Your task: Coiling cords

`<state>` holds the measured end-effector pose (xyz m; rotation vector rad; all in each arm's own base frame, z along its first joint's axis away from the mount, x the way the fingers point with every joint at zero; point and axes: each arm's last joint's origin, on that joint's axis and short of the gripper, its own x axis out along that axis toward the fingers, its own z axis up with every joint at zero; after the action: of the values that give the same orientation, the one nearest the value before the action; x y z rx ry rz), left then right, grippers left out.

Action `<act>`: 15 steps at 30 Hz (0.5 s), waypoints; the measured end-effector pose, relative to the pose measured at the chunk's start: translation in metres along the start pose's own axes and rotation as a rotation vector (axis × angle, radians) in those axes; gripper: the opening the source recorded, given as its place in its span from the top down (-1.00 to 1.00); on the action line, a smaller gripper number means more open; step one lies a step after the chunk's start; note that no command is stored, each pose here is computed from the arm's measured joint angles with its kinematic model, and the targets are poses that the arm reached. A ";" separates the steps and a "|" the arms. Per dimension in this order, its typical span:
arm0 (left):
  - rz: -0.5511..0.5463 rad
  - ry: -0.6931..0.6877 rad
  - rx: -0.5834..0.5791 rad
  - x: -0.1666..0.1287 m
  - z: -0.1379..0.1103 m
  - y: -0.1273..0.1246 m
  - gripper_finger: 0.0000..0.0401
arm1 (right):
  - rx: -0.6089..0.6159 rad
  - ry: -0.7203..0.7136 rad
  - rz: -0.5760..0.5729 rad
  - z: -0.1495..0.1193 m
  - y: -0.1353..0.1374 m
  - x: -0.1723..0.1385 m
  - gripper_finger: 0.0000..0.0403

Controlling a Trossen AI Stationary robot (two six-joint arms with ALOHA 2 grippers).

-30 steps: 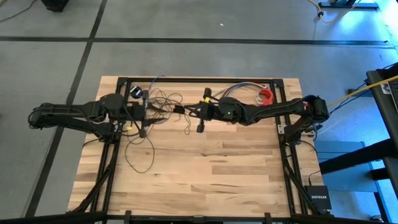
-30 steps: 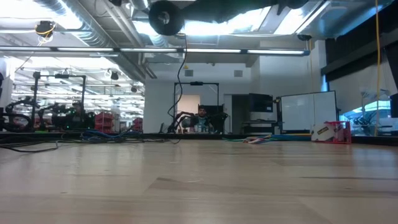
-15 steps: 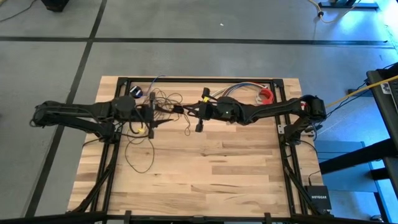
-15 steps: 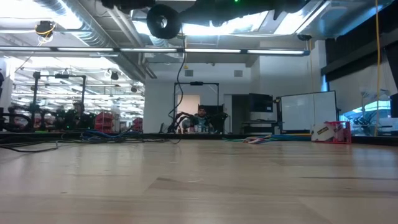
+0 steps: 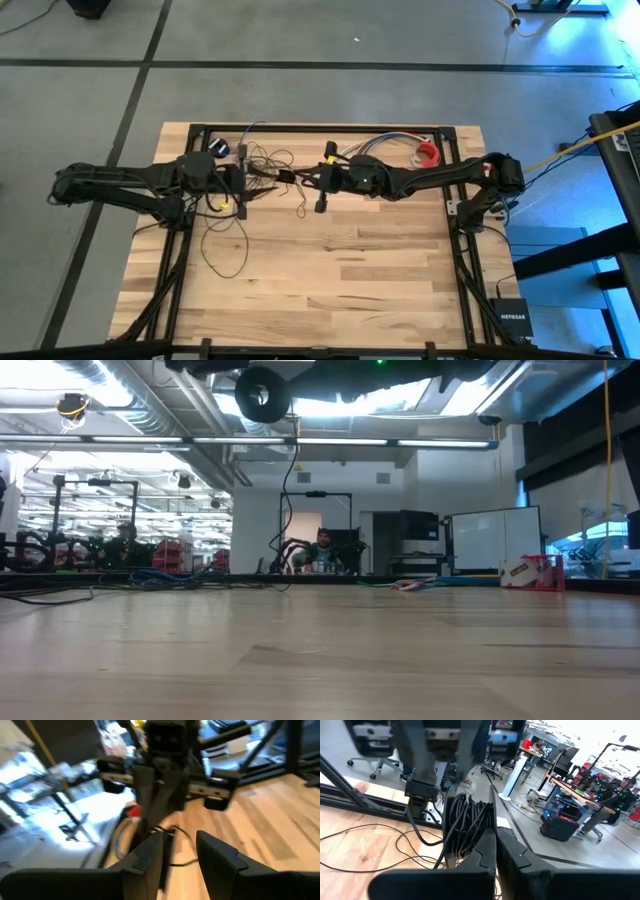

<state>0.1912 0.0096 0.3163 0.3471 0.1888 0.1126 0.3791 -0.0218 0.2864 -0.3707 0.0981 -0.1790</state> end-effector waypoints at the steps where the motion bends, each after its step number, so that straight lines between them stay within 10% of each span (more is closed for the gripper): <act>1: -0.023 0.002 -0.008 0.002 -0.001 -0.001 0.43 | -0.001 -0.001 0.000 0.000 0.000 0.000 1.00; 15: 0.023 0.051 -0.013 0.009 -0.008 0.005 0.43 | -0.004 0.000 0.008 0.000 0.000 0.000 1.00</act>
<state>0.1982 0.0177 0.3094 0.3338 0.2349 0.1454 0.3791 -0.0216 0.2860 -0.3747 0.0996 -0.1709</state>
